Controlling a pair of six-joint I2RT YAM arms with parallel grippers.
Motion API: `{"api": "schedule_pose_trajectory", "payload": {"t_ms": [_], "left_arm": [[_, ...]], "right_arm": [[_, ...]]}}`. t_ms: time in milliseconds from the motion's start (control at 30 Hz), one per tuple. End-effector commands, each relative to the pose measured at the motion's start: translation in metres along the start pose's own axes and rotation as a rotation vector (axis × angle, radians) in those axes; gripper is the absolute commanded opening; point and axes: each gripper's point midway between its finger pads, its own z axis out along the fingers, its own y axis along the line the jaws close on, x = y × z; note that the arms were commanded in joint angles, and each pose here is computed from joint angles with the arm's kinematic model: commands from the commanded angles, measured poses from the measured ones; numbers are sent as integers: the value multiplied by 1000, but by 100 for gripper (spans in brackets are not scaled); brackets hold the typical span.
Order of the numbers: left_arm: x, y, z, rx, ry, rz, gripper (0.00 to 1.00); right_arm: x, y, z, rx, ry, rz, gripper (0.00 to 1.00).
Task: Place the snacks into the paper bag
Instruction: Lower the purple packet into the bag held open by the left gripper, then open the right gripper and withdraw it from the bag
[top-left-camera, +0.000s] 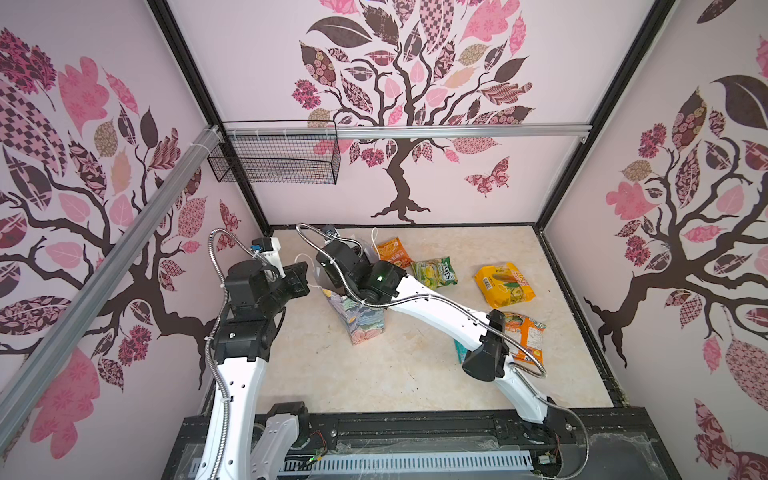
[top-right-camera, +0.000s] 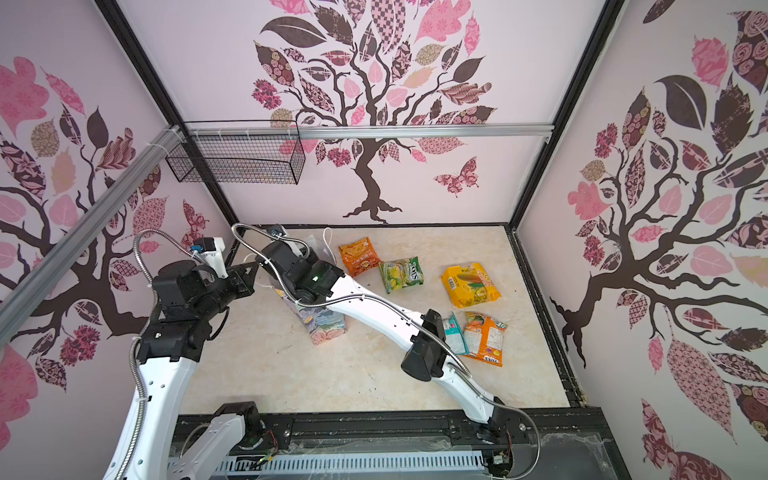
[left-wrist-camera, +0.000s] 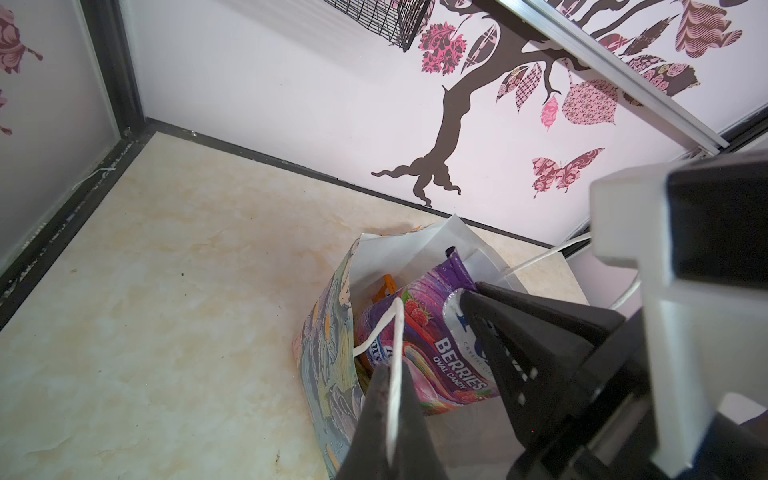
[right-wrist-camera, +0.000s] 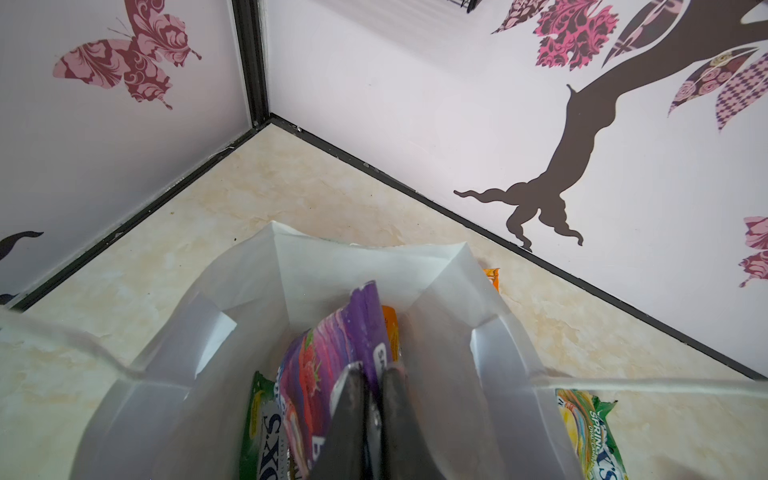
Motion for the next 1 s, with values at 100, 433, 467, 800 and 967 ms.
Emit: {"api": "schedule_pose_trajectory", "payload": {"t_ms": [100, 433, 467, 800, 967], "left_arm": [[5, 5, 2, -9, 1, 6, 0], [5, 4, 2, -8, 1, 5, 0], [5, 5, 2, -9, 1, 5, 0], [5, 4, 2, -9, 1, 6, 0], [5, 5, 1, -9, 0, 6, 0]], "right_arm": [[-13, 1, -1, -20, -33, 51, 8], [-23, -1, -9, -43, -49, 68, 14], [-22, -1, -8, -41, -46, 66, 17], [-29, -1, -14, -61, -61, 85, 34], [-35, -2, -21, -83, -68, 94, 35]]}}
